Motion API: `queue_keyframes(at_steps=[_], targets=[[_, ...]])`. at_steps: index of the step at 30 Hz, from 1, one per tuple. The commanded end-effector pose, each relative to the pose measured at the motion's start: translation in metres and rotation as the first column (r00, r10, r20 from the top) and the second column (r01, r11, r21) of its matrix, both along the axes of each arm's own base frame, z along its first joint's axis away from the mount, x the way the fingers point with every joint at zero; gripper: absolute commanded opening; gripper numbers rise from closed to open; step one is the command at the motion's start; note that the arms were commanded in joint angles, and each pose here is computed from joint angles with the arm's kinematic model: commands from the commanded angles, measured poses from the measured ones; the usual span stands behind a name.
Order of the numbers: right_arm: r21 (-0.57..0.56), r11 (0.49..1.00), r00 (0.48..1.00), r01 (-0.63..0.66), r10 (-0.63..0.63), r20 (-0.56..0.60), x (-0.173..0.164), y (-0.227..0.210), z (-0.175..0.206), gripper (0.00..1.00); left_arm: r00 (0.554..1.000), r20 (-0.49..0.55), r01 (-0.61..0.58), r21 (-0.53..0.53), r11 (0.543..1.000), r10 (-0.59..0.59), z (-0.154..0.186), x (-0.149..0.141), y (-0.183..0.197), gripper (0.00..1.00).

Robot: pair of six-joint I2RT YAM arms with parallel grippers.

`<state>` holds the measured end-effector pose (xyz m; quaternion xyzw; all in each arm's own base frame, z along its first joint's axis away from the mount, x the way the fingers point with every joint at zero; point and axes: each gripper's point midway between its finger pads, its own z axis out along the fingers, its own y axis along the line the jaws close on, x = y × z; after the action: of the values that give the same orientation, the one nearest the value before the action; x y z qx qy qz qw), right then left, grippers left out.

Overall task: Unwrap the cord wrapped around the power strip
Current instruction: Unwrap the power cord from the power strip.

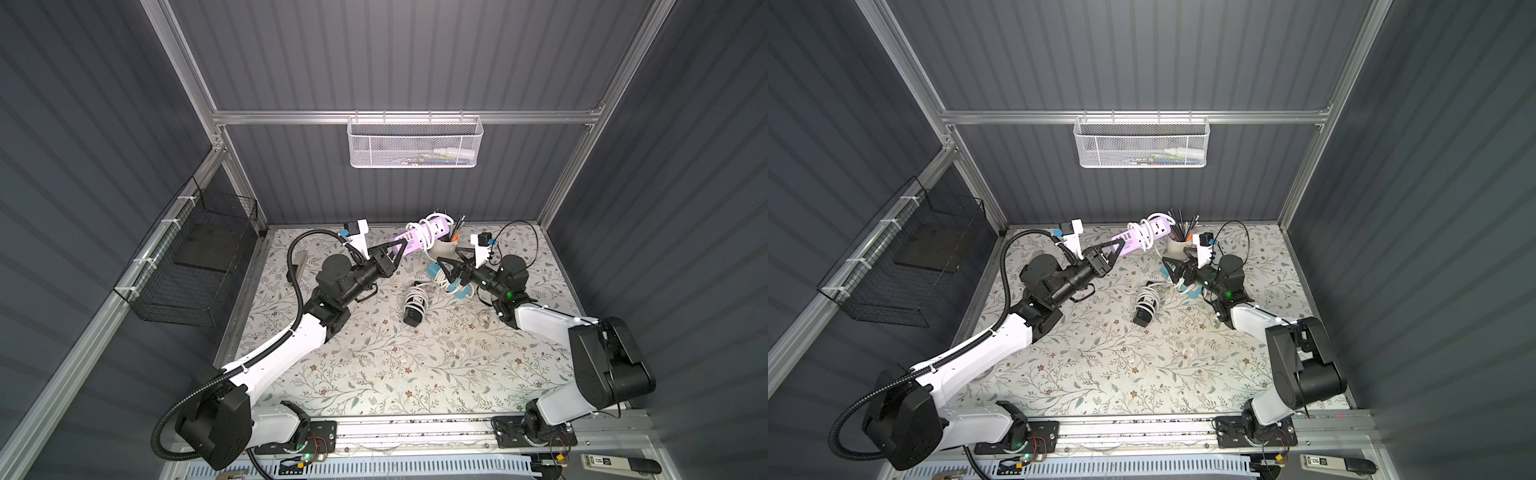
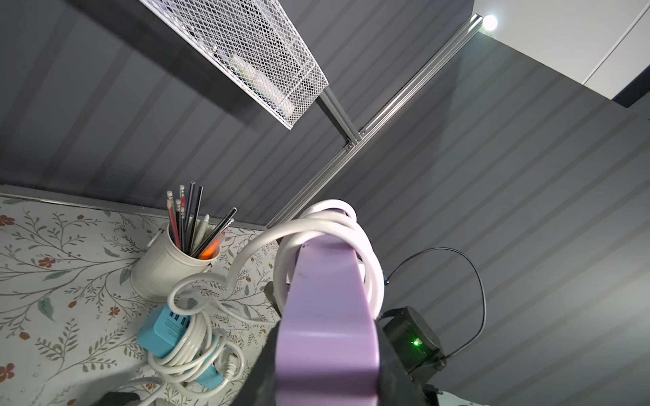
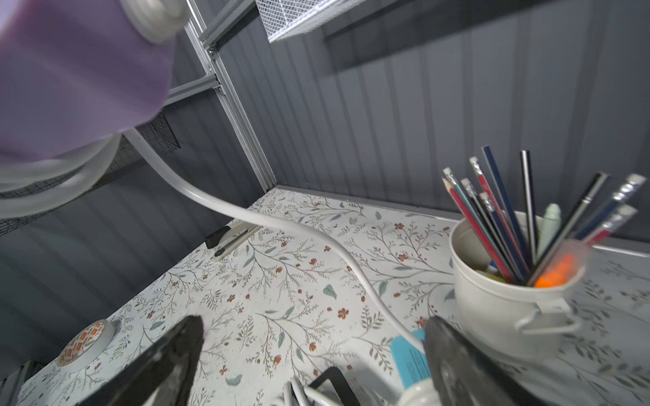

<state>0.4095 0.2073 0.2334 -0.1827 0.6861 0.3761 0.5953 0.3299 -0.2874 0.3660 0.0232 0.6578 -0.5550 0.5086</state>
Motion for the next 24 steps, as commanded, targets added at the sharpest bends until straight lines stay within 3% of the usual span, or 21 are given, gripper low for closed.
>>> queue_keyframes(at_steps=[1, 19, 22, 24], targets=[[0.050, 0.998, 0.986, -0.037, 0.028, 0.165, 0.002, 0.018, 0.041, 0.99, 0.994, 0.108, 0.042, -0.093, 0.995, -0.032, 0.057, -0.020, 0.003, 0.00], [0.181, 0.977, 0.977, -0.112, 0.075, 0.200, 0.038, 0.062, 0.053, 0.99, 0.986, 0.155, 0.080, -0.142, 0.987, -0.057, 0.086, -0.037, 0.006, 0.00], [0.191, 0.973, 0.977, -0.129, 0.091, 0.193, 0.041, 0.067, 0.052, 0.95, 0.985, 0.160, 0.086, -0.150, 0.985, -0.062, 0.089, -0.038, 0.006, 0.00], [0.197, 0.970, 0.977, -0.140, 0.104, 0.184, 0.042, 0.070, 0.051, 0.85, 0.985, 0.164, 0.084, -0.148, 0.985, -0.059, 0.090, -0.039, 0.007, 0.00]])
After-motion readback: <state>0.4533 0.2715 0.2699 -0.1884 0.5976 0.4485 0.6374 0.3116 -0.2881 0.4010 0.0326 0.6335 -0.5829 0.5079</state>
